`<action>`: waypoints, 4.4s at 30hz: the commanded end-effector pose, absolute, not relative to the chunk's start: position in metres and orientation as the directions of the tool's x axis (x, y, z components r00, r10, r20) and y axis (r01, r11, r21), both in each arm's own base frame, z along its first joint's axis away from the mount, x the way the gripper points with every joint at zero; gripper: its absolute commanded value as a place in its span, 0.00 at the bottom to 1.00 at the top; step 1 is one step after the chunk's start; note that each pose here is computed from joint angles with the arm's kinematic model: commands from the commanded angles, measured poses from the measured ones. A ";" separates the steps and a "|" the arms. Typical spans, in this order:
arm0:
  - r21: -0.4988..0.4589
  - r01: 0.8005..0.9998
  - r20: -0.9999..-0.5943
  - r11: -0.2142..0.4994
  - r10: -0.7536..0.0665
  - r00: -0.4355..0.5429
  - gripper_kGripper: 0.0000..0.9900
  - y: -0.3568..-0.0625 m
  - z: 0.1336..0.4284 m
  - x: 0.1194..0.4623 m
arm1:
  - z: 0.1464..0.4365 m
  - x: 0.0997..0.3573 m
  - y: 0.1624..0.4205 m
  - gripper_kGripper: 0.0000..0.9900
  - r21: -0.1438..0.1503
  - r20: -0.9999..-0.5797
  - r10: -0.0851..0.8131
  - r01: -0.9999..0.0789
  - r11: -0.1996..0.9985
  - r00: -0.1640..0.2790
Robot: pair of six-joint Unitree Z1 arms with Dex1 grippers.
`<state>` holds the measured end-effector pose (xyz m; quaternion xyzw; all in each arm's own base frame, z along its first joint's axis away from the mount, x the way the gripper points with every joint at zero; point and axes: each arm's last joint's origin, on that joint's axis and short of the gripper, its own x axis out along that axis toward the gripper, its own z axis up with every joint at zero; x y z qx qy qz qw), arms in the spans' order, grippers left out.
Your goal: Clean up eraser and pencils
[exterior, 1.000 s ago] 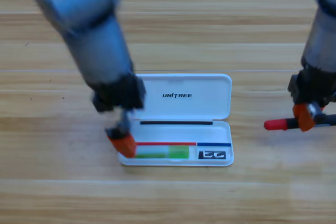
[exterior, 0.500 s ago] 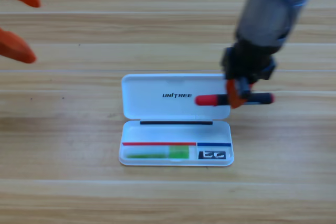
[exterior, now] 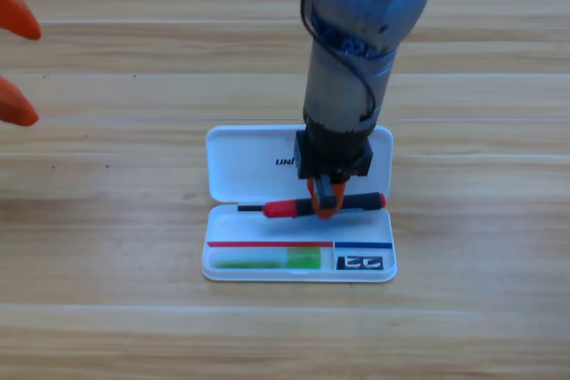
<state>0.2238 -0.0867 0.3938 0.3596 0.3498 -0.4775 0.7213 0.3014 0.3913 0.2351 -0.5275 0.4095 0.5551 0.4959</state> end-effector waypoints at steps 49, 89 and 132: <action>0.176 0.923 -0.811 0.343 -0.481 0.333 1.00 -0.099 0.396 0.275 | 0.444 0.173 0.275 0.91 -0.013 -0.811 0.578 -0.984 -0.177 -0.093; -0.021 0.974 -0.730 0.225 -0.669 0.139 0.52 -0.152 0.219 0.403 | 0.425 0.170 0.271 0.92 -0.017 -0.782 0.621 -0.992 -0.122 -0.063; -0.193 0.981 -0.663 0.036 -0.741 -0.103 0.00 -0.172 0.159 0.383 | 0.425 0.172 0.272 0.92 -0.032 -0.791 0.611 -0.995 -0.098 -0.034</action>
